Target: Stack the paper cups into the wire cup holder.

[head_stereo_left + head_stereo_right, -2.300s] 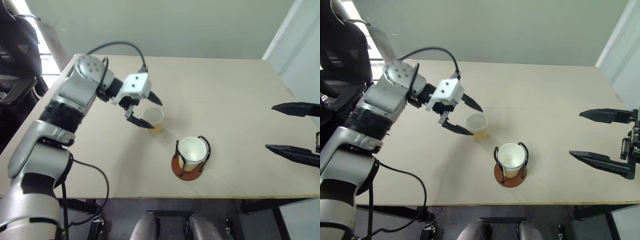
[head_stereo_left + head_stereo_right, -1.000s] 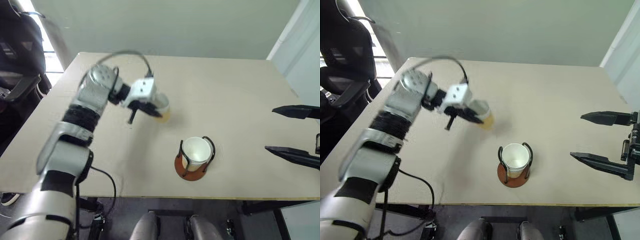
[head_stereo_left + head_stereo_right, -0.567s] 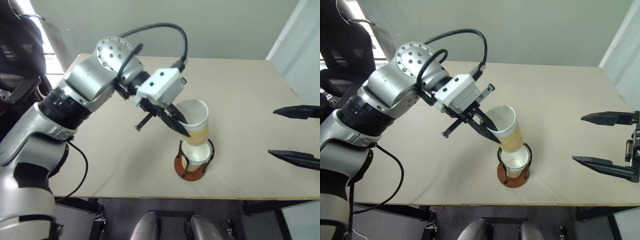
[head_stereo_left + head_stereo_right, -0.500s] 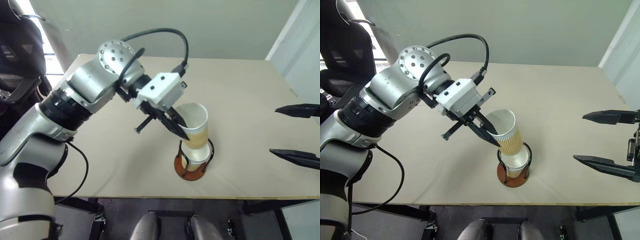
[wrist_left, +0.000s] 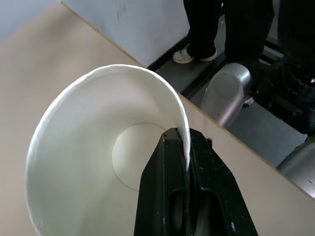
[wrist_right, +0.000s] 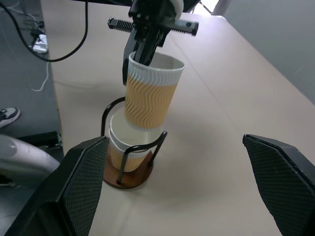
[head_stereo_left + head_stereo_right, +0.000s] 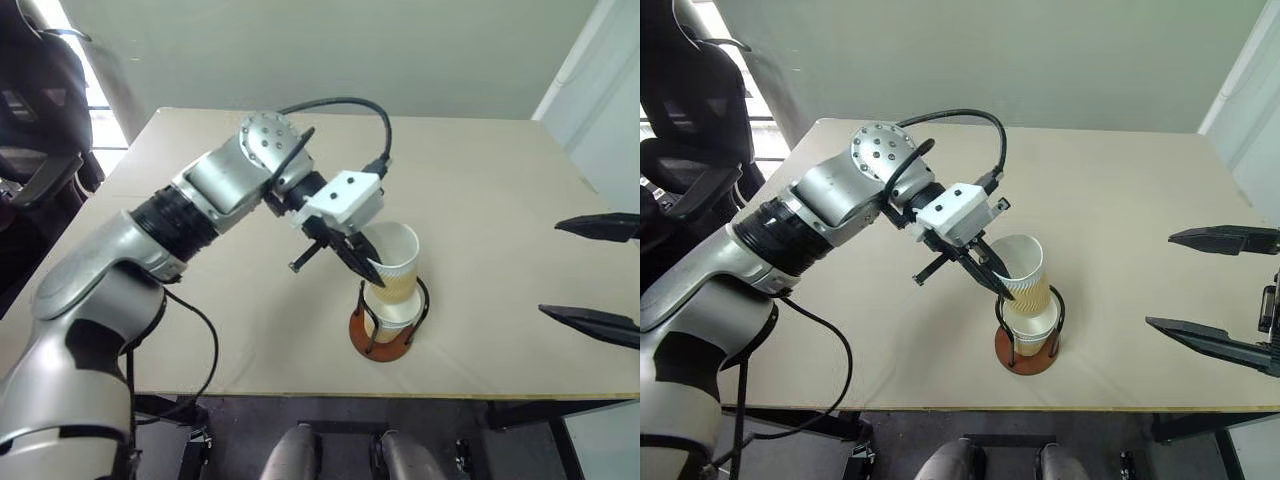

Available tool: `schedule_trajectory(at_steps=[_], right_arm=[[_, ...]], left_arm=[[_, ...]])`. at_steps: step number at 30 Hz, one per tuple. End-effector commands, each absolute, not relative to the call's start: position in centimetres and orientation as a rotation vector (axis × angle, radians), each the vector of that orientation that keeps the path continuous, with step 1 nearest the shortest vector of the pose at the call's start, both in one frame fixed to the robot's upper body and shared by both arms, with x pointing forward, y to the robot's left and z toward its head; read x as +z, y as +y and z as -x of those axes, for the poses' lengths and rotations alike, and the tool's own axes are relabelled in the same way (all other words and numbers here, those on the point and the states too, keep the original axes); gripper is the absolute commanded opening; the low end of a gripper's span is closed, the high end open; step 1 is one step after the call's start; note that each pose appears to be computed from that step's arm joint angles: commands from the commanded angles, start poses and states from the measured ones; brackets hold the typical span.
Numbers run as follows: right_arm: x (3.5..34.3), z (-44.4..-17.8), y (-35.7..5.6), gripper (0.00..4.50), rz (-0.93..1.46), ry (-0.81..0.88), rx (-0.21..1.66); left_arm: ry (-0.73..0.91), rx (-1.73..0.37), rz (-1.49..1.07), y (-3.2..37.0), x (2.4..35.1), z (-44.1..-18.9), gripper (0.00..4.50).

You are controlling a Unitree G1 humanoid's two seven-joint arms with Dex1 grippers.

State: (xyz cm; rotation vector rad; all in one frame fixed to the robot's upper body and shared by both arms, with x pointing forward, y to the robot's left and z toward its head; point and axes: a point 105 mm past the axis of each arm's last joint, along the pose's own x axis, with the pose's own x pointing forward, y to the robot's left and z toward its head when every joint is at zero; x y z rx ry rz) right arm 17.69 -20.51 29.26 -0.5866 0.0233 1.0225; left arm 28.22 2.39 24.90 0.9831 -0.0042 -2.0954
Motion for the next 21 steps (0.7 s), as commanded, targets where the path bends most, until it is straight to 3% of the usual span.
schedule_trajectory(at_steps=[1, 15, 18, 21], right_arm=[[29.84, -17.28, -20.58, 4.5, 0.606, -0.002, 0.999], [29.75, -17.49, -20.56, 4.5, 0.606, 0.0, 0.994], [29.76, -17.57, -20.58, 4.5, 0.609, -0.001, 0.995], [29.77, -17.58, -20.57, 4.5, 0.609, -0.003, 0.997]], left_arm=[[-0.045, -2.146, -1.029, 2.23, 25.87, -27.35, 0.02], [-0.007, -2.163, -1.017, 2.04, 25.0, -27.29, 0.02], [-0.02, -2.155, -1.012, 1.75, 24.98, -27.54, 0.59], [-0.024, -2.161, -1.01, 1.73, 24.96, -27.38, 1.61]])
